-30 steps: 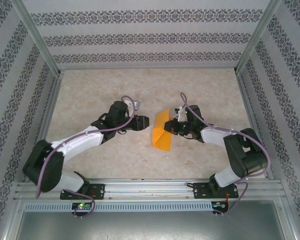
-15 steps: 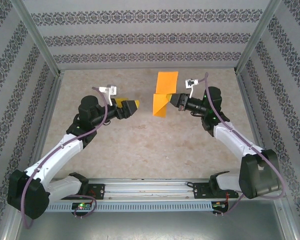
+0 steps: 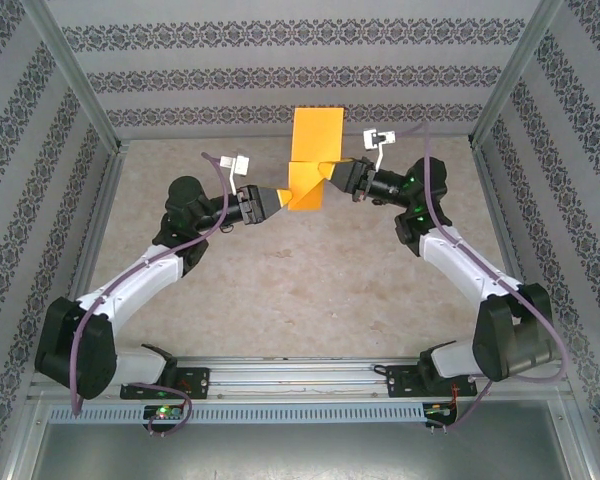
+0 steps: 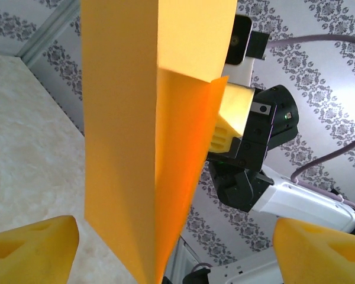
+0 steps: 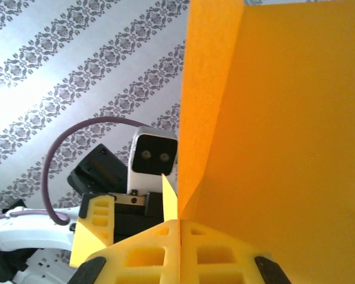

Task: Fold a paper plane with a square sheet of paper (fold left side to right side)
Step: Turn over the paper at the center of the table.

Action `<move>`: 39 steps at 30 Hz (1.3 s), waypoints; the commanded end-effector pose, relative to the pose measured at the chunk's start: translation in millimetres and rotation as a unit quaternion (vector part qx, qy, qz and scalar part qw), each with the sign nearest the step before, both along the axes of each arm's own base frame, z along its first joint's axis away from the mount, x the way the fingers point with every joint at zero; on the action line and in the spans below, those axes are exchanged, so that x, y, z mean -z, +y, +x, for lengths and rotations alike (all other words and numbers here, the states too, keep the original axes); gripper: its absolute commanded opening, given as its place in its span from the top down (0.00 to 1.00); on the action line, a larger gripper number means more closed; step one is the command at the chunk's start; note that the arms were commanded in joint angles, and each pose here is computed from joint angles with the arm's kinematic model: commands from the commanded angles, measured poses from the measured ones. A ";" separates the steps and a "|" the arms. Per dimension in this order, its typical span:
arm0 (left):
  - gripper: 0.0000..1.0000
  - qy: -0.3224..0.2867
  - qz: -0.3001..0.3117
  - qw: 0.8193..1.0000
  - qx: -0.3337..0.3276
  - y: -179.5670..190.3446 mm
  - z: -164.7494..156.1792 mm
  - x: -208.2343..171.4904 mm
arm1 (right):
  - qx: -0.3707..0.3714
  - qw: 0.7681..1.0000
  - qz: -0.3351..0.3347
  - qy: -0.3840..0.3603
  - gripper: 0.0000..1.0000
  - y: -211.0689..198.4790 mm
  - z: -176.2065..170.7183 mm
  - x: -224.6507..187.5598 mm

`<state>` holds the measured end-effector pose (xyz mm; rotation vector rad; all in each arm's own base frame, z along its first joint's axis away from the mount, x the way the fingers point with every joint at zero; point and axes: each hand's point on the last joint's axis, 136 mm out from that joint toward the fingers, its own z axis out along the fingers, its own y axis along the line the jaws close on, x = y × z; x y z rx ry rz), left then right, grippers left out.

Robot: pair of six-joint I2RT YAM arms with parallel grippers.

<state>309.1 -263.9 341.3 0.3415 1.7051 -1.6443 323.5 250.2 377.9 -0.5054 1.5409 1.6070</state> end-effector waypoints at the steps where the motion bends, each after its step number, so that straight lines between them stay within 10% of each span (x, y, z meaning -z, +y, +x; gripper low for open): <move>1: 0.16 -0.048 -0.027 0.998 0.032 -3.5 -13.8 -32.8 | -0.026 0.999 0.013 -0.033 1.00 6.8 -8.6 -18.2; 22: 0.85 -0.024 -0.016 0.999 0.036 -6.7 -8.3 -17.9 | -0.043 0.999 0.019 0.011 0.92 15.5 -8.6 1.9; 32: 0.99 0.006 0.046 0.999 0.019 -2.7 -11.3 7.6 | 0.028 0.999 0.010 0.028 0.67 -17.5 3.2 18.3; 39: 1.00 0.059 0.204 0.977 -0.022 16.2 -21.0 55.1 | 0.199 0.970 -0.095 0.098 0.59 -67.7 25.7 83.4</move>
